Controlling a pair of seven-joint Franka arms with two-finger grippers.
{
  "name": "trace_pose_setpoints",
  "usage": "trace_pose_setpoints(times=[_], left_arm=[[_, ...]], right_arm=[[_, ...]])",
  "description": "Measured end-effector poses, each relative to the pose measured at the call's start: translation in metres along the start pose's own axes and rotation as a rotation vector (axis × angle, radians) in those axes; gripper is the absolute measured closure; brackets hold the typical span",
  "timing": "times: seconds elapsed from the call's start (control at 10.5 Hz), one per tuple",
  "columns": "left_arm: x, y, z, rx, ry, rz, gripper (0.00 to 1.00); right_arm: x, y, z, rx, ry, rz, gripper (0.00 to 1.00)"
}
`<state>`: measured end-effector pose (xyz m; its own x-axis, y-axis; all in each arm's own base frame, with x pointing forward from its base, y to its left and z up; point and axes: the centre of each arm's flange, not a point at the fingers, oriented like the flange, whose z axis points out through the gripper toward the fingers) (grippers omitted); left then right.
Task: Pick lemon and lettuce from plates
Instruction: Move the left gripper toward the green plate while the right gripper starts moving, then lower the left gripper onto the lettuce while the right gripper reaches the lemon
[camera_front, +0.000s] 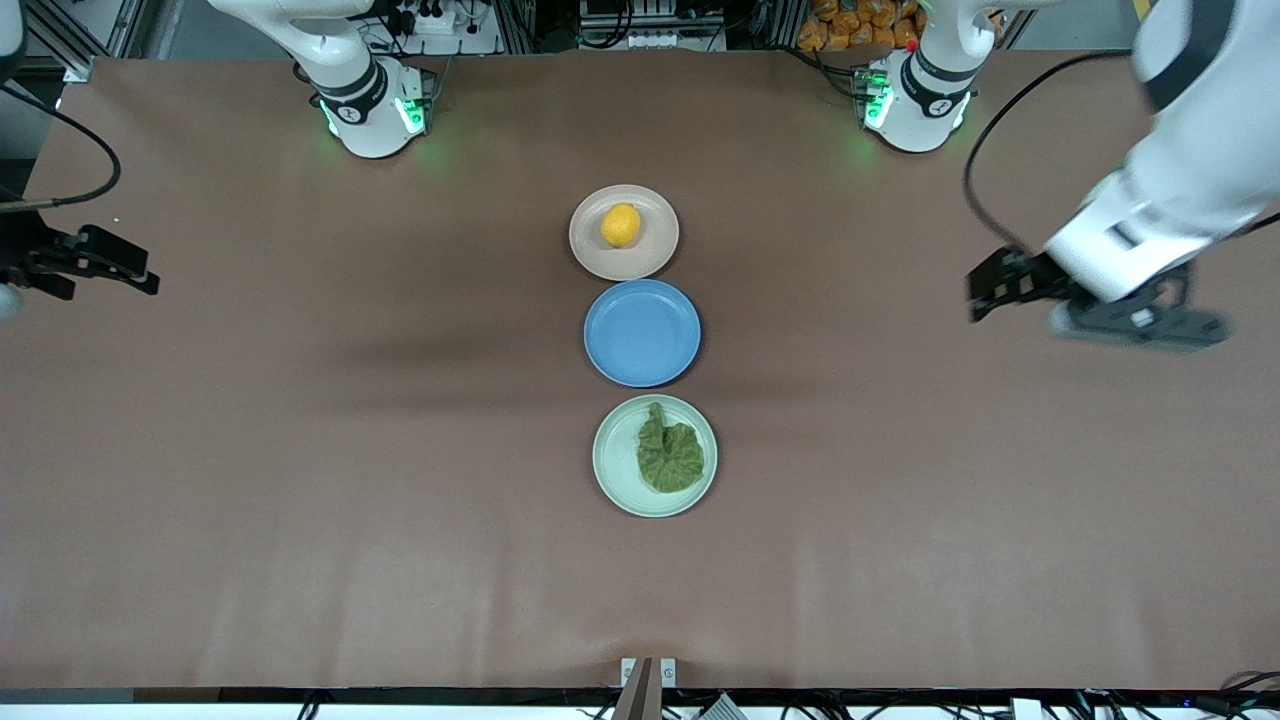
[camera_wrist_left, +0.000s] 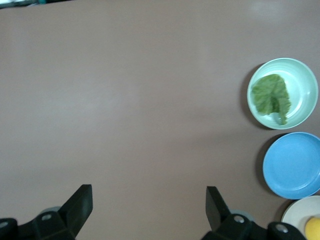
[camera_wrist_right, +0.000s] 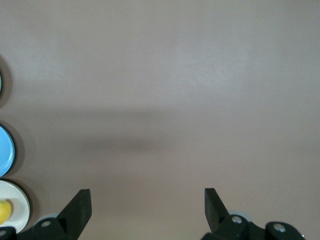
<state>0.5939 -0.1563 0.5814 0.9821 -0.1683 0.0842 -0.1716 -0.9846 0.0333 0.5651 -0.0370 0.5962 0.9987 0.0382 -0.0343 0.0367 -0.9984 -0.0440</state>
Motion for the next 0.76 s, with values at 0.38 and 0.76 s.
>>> trace_pose_setpoints(times=[0.38, 0.76], left_arm=[[0.027, 0.127, 0.088, -0.071, 0.066, 0.090, 0.00], [0.038, 0.222, 0.203, -0.163, 0.174, 0.147, 0.00]], right_arm=[[0.004, -0.049, 0.060, -0.002, -0.063, 0.069, 0.00], [-0.013, -0.134, 0.116, -0.035, -0.126, 0.184, 0.00]])
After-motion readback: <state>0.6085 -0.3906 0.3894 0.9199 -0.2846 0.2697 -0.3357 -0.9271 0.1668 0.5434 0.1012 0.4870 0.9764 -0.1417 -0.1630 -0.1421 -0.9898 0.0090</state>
